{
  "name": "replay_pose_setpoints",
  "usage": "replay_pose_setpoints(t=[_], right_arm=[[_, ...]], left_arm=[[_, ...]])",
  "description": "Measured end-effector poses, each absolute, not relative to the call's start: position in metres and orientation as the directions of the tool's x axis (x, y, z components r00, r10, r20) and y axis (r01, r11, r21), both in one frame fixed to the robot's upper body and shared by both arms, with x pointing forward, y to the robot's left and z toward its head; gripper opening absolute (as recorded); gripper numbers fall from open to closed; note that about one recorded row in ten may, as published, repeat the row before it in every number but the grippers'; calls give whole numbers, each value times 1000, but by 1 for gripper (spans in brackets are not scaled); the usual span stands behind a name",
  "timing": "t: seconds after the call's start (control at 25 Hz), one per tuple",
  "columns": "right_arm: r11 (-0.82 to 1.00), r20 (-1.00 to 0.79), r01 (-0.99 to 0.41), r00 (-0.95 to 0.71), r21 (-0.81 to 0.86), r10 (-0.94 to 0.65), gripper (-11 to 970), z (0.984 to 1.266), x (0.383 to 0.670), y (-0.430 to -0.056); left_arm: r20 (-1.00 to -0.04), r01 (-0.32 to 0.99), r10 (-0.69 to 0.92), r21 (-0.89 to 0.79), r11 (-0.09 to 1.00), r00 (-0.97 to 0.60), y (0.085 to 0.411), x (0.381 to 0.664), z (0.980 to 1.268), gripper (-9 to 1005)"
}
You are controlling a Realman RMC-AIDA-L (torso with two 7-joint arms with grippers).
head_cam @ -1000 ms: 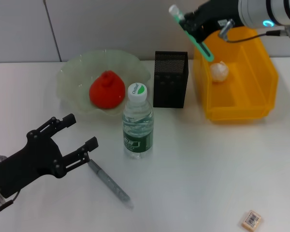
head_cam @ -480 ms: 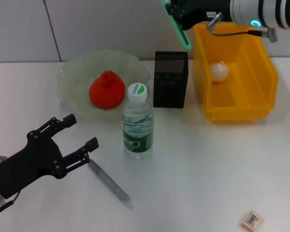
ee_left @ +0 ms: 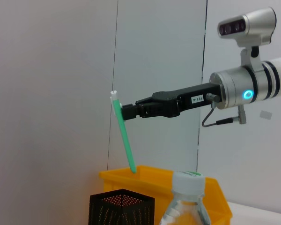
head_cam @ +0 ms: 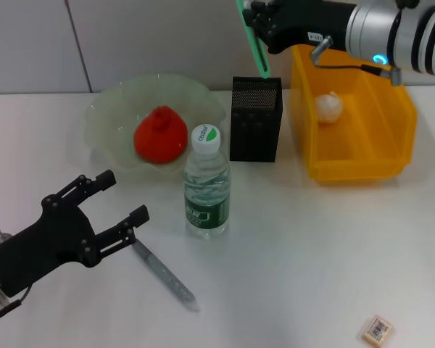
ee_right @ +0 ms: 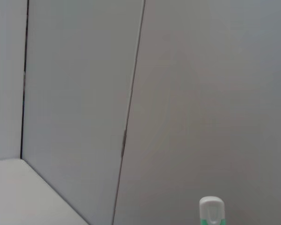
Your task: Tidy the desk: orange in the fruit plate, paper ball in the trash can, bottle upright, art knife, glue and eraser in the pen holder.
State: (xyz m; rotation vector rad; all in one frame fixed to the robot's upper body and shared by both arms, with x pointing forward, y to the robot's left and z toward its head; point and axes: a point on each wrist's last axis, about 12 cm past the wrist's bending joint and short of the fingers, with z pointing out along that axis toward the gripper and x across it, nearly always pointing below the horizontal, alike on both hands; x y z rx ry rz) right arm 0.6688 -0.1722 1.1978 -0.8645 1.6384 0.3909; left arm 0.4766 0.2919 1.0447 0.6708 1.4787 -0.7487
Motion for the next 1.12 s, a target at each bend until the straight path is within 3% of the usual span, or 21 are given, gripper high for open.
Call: replay_pose_setpoints(t=[1.12], right_arm=[[708, -956, -683, -48, -180, -289, 131, 1150, 672, -183]], left_arm=[[-999, 792, -34, -54, 608, -41, 289, 480, 1046, 826]])
